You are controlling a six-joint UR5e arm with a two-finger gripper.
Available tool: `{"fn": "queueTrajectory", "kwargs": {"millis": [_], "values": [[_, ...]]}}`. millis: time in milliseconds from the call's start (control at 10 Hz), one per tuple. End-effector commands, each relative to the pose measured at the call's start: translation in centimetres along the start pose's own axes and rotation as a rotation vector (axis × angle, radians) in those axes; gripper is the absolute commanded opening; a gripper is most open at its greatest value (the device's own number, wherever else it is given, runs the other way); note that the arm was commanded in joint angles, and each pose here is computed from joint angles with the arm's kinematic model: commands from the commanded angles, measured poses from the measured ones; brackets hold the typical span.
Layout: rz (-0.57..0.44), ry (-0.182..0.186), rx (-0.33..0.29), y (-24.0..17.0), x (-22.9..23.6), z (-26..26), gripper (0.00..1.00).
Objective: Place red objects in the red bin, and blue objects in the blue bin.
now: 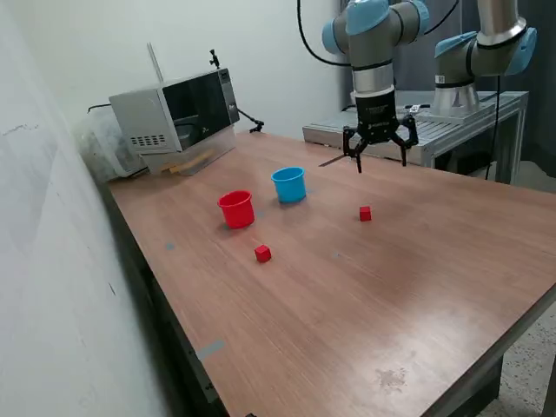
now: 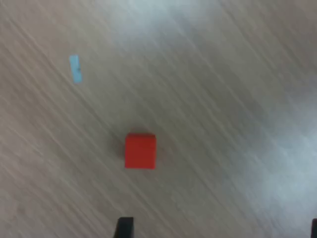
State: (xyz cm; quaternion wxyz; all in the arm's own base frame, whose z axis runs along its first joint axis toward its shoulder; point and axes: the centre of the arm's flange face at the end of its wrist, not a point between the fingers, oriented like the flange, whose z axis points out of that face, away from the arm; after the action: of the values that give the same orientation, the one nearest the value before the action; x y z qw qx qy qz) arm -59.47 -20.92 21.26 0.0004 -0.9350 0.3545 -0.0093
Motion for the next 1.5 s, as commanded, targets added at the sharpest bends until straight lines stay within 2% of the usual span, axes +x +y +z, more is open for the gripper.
{"fn": "queueTrajectory", "kwargs": {"millis": [0,300,400,800,1400], "values": [[-0.022,0.011,0.011,1.4,-1.1,2.5,1.0],[-0.025,0.022,0.021,1.3,-1.9,5.0,1.0],[-0.028,0.013,0.011,1.5,-2.1,5.5,1.0],[-0.031,0.019,0.018,1.4,-2.3,6.6,1.0],[0.017,0.041,0.038,-0.7,-5.3,8.9,1.0]]}}
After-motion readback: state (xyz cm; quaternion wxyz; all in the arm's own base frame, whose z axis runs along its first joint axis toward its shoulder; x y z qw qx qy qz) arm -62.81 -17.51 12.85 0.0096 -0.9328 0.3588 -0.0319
